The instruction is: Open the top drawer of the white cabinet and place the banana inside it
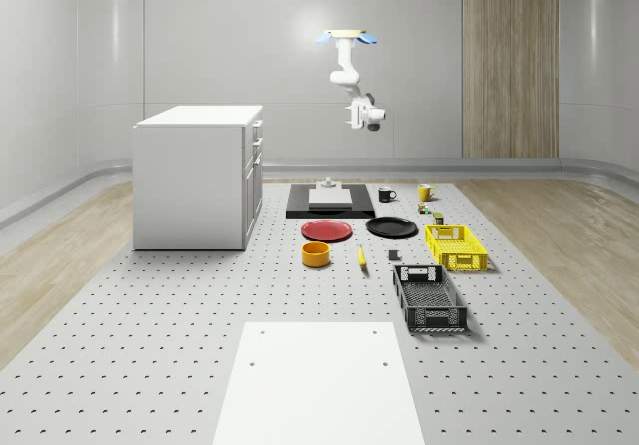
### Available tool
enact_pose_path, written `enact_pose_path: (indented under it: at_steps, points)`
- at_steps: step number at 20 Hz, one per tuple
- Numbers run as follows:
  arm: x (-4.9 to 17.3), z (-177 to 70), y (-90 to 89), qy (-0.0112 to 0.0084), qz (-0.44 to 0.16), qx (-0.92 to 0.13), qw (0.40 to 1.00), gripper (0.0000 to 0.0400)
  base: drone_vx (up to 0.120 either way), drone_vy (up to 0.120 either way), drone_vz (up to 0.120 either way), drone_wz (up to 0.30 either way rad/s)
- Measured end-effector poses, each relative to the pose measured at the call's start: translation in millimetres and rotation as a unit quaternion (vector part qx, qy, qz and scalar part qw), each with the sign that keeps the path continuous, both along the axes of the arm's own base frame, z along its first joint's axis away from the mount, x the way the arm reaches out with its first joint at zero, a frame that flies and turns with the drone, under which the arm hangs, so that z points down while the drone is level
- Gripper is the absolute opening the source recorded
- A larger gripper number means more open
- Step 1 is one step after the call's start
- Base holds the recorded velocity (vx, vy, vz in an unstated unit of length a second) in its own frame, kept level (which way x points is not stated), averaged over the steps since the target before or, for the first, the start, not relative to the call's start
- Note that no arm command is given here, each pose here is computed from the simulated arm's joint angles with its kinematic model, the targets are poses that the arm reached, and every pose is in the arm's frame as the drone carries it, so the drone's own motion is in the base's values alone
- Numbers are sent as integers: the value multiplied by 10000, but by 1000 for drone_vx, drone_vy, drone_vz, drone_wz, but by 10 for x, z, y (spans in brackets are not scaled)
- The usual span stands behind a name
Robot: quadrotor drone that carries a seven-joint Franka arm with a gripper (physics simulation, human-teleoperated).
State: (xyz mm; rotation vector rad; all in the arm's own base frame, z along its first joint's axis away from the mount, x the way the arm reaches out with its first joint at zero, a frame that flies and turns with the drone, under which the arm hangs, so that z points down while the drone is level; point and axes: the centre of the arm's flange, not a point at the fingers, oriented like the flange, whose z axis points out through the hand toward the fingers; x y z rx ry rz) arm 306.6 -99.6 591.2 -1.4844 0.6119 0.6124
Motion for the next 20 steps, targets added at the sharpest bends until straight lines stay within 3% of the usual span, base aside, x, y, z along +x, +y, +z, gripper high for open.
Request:
enact_pose_path:
  at_steps: [14,20]
  points:
    - [0,-1,0,1,-1,0,10000,400,120,-117,0,0]
    - [0,-1,-1,2,-1,0,10000,400,120,0,0,0]
